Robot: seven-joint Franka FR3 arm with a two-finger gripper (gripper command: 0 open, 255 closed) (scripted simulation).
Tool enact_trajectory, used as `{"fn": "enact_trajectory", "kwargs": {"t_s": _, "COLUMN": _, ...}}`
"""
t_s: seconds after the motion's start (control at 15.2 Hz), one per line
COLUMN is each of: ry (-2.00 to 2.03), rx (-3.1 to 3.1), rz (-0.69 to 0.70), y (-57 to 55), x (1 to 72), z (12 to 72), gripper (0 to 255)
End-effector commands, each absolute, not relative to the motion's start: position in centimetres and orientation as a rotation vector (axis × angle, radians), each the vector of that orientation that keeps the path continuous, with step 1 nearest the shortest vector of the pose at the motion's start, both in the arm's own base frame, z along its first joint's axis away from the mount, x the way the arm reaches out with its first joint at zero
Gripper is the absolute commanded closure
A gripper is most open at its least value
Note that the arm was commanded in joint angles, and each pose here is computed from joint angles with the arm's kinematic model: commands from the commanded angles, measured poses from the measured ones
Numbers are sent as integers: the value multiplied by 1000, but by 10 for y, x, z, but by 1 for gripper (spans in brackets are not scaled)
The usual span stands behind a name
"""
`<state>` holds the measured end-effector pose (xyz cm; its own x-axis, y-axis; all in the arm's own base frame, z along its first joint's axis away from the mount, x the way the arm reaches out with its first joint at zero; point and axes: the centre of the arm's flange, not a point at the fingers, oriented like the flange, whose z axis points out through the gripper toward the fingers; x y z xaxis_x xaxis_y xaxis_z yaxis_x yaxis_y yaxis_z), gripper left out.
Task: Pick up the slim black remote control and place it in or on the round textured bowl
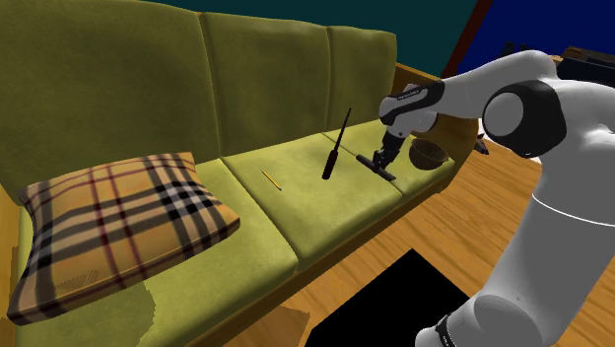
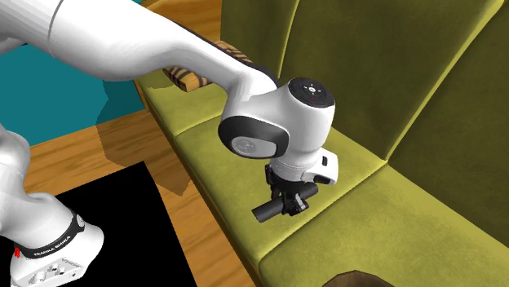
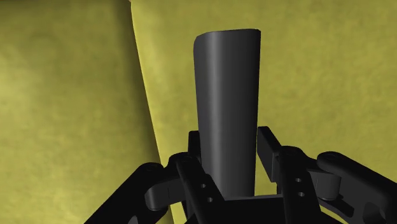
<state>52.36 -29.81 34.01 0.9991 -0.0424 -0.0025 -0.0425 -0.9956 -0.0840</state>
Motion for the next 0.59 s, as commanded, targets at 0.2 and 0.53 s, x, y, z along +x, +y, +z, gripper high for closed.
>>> {"fn": "enact_trajectory", "kwargs": {"t_s": 0.2, "ry": 65, "rx": -3057, "rz": 1, "y": -298, "x": 523, "z": 367, "gripper": 255}}
{"fn": "enact_trajectory", "kwargs": {"t_s": 0.53, "ry": 65, "rx": -3057, "rz": 1, "y": -298, "x": 523, "z": 394, "gripper": 255}}
